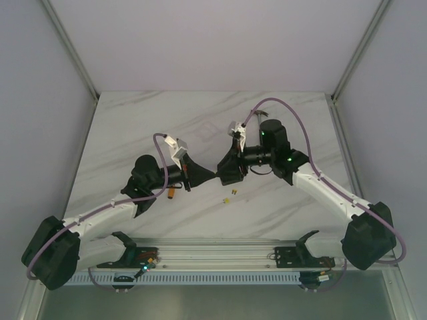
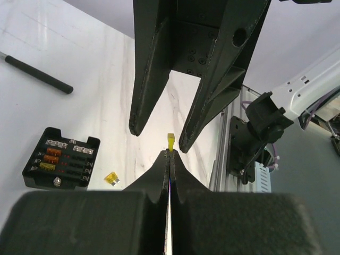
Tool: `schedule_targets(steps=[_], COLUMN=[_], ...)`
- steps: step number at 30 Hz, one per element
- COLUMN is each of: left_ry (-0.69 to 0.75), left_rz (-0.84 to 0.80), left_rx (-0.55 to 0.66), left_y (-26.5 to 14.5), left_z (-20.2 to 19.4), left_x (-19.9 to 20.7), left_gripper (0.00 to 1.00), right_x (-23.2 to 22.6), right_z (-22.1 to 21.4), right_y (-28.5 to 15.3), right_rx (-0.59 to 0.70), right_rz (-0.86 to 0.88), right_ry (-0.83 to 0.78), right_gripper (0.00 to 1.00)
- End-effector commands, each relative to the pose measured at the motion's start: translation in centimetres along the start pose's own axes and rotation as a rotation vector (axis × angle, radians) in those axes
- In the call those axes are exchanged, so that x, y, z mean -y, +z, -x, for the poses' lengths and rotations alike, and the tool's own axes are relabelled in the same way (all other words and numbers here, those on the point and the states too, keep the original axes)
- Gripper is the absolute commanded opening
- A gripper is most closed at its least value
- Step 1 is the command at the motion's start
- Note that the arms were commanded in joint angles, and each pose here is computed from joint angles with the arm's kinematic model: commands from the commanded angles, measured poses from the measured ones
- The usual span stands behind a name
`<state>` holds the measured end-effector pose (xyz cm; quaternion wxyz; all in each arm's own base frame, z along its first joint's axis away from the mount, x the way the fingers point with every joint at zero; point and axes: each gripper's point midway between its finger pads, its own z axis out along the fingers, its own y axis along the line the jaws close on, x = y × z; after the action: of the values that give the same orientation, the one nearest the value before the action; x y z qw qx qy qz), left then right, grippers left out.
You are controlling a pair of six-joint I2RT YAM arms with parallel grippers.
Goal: Snap on the fuse box
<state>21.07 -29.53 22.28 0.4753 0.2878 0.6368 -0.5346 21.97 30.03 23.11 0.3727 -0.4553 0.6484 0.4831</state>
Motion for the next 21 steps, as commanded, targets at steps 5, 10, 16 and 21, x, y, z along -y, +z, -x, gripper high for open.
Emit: schedule_targets(steps=[5, 10, 16, 21], left_ry=[0.052, 0.038, 0.024, 0.014], left_rz=[-0.087, -0.085, -0.090, -0.096], left_rx=[0.028, 0.027, 0.017, 0.012], left_y=[0.21, 0.40, 0.61, 0.71], left_z=[1.61, 1.50, 1.16, 1.08], left_x=[1.74, 1.53, 1.37, 1.39], left_gripper=[0.00, 0.00, 0.00, 0.00], right_x=[-2.38, -2.50, -2.60, -2.73], right_z=[2.09, 2.05, 2.01, 1.87], right_y=[-0.75, -0.88, -0.97, -0.93], right_rx=[0.040, 0.039, 0.040, 0.038], right_rz=[0.124, 0.130, 0.141, 0.154], right_ry=[-0.094, -0.097, -0.099, -0.096], right_gripper=[0.41, 0.33, 0.24, 0.17])
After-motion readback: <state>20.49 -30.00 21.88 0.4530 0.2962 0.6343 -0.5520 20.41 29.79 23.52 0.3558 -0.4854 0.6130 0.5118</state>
